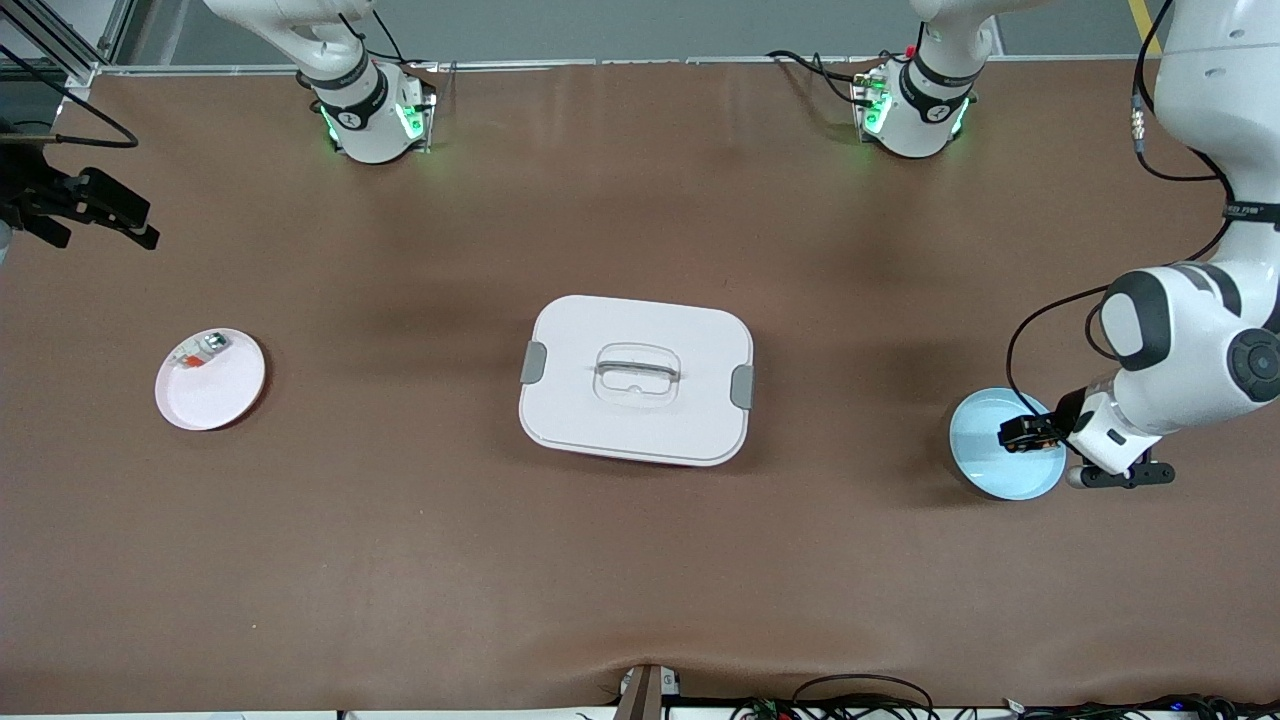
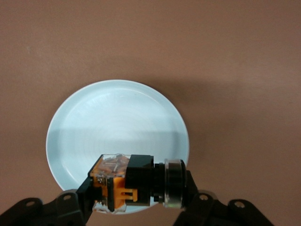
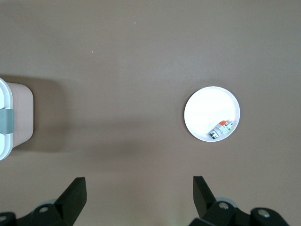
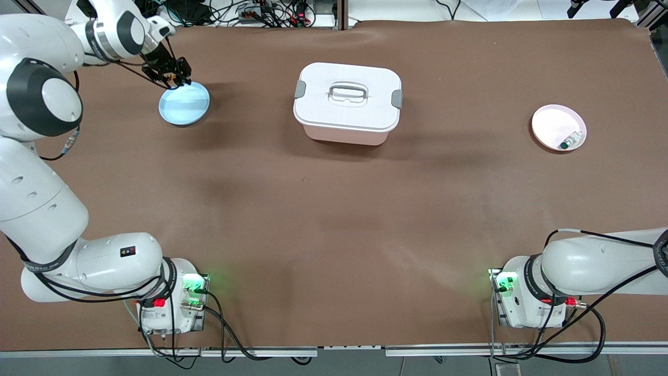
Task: Transfer orange switch to right arm and place
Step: 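Lift the switch with the left gripper and carry it over the white box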
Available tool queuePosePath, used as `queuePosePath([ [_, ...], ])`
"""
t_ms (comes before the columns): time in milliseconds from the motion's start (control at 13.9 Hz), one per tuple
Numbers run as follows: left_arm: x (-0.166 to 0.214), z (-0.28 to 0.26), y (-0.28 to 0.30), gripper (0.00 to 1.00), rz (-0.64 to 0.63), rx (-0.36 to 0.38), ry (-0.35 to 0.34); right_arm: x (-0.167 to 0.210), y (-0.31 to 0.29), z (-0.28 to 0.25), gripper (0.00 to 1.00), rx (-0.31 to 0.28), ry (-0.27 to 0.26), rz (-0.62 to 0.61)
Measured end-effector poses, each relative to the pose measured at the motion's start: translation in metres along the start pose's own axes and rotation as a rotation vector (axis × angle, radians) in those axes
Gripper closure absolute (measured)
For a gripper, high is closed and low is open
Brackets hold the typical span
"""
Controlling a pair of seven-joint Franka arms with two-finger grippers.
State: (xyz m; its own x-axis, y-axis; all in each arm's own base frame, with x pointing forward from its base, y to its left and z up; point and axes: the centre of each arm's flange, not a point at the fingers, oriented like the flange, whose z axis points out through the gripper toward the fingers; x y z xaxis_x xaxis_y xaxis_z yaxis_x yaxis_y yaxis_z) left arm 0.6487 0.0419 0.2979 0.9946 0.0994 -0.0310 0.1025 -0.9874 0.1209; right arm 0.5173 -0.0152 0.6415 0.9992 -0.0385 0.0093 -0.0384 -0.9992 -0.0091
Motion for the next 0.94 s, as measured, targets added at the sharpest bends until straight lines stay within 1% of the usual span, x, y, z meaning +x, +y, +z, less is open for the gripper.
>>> queuePosePath([
  [216,-0.011,-0.046,0.036,0.28,-0.091,-0.075,-0.022,0.000,0.000,0.000,0.00,0.000,0.000,0.000],
  [504,-0.032,-0.096,0.107,0.28,-0.247,-0.174,-0.037,0.000,0.000,0.000,0.00,0.000,0.000,-0.001],
  [791,-0.061,-0.140,0.189,0.28,-0.448,-0.213,-0.029,0.000,0.000,0.000,0.00,0.000,0.000,0.000],
  [935,-0.076,-0.153,0.229,0.28,-0.506,-0.229,-0.034,0.000,0.000,0.000,0.00,0.001,0.003,0.000],
])
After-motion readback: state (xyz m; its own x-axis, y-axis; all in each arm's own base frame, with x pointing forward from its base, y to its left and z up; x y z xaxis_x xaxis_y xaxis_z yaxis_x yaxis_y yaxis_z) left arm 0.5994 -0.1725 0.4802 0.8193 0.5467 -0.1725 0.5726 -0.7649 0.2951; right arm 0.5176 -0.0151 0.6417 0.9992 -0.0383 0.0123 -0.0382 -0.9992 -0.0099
